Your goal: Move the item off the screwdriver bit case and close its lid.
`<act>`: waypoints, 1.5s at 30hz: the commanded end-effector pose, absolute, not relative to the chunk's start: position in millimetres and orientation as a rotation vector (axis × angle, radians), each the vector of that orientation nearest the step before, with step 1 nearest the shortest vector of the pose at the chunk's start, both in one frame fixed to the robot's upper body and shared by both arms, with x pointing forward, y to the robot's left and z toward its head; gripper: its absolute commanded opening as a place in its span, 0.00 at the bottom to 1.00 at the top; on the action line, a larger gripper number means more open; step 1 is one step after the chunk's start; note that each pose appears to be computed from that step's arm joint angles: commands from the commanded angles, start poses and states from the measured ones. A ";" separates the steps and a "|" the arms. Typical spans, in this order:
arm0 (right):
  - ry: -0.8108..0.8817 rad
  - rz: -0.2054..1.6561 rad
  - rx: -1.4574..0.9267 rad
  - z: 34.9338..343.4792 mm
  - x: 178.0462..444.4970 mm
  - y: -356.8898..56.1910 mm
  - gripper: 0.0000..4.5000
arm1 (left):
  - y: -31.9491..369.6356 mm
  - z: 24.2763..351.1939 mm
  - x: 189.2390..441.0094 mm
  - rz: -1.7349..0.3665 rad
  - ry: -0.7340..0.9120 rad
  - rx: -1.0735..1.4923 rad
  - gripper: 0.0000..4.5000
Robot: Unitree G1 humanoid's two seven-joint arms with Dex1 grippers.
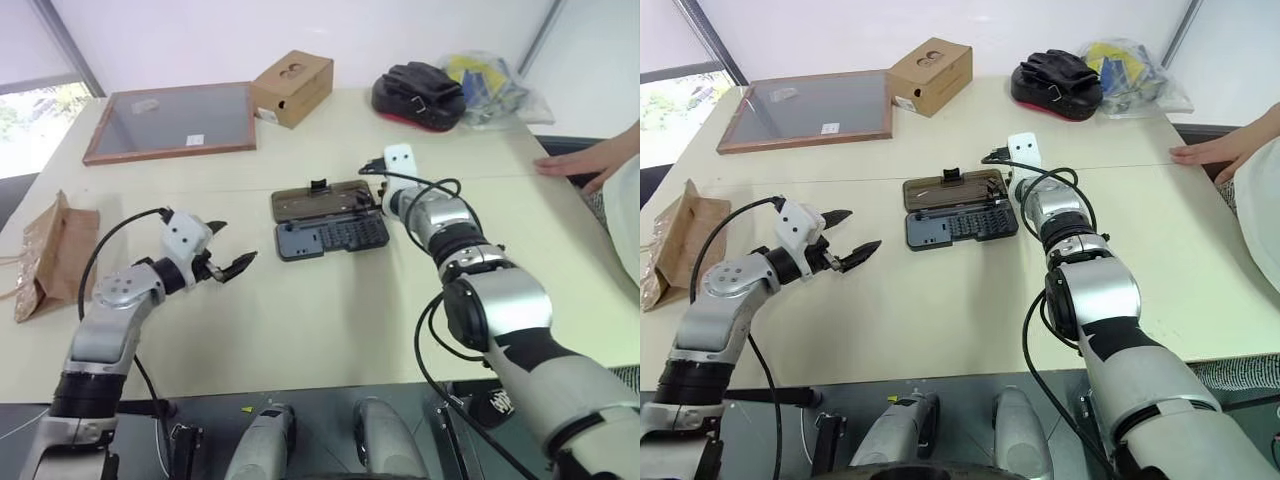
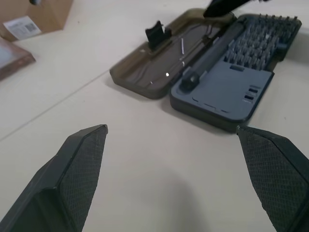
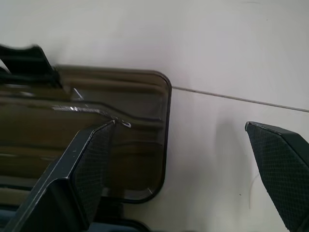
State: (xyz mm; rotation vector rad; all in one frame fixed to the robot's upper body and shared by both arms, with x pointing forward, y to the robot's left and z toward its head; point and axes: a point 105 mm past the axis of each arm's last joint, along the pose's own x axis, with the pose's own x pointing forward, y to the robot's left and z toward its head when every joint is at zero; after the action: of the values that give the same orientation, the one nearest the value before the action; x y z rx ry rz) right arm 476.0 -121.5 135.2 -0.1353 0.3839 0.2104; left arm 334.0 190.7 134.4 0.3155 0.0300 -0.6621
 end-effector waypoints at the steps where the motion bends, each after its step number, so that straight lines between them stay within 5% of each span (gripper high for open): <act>1: 0.310 0.212 -0.181 158.2 481.9 -113.4 1.00 | 194.2 149.1 332.2 -0.638 -0.020 0.342 0.99; 5: 0.321 0.210 -0.201 155.3 481.3 -111.4 1.00 | 193.1 150.3 333.4 -0.634 -0.025 0.347 0.99; 7: 0.332 0.211 -0.224 152.5 480.5 -109.3 0.88 | 192.5 151.8 334.6 -0.632 -0.032 0.354 1.00; 15: 0.369 0.224 -0.275 142.5 477.4 -104.3 0.01 | 194.6 156.9 337.7 -0.613 -0.048 0.378 1.00; 30: 0.507 0.161 -0.204 128.9 466.8 -115.6 0.01 | 203.9 168.5 340.2 -0.570 -0.077 0.392 1.00; 45: 0.673 0.346 -0.152 148.8 363.2 -116.0 0.01 | 194.8 170.2 348.8 -0.616 -0.072 0.394 1.00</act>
State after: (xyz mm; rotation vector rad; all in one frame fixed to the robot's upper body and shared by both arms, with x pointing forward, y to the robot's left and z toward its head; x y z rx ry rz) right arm 373.7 -130.7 140.3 -0.1500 0.6817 0.2514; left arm 347.4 194.5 158.9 0.3709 -0.0341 -0.6164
